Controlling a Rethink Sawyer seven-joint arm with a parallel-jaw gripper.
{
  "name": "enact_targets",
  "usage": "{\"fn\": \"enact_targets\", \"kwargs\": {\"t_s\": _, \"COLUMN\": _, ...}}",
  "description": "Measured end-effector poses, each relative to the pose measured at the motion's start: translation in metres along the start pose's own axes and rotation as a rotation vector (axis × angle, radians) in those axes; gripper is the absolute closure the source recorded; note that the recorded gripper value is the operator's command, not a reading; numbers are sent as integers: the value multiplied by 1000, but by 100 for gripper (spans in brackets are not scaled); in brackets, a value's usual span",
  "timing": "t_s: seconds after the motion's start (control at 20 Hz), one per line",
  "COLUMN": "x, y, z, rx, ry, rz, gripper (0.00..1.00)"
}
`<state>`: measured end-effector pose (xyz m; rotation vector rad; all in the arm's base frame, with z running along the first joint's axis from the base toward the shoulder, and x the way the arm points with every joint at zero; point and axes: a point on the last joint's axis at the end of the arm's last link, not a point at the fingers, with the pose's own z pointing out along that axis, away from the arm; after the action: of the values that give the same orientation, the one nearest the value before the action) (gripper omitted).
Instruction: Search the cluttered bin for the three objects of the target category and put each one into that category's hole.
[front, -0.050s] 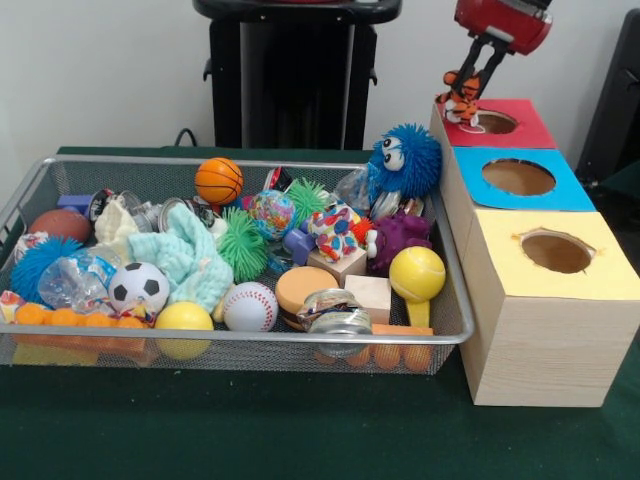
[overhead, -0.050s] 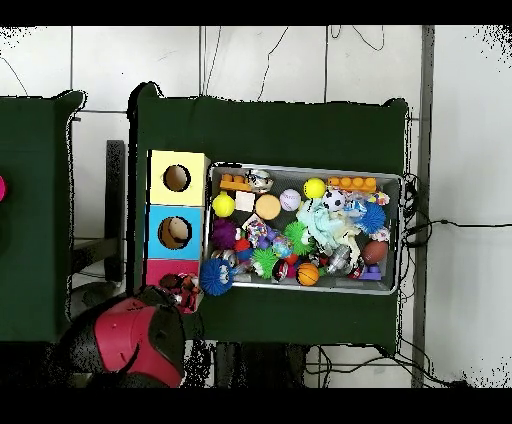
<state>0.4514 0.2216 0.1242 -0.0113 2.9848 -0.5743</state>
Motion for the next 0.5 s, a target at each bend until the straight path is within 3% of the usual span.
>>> {"fn": "enact_targets", "kwargs": {"t_s": 0.5, "x": 14, "y": 2, "z": 4, "rx": -9, "ry": 40, "rz": 40, "gripper": 100}}
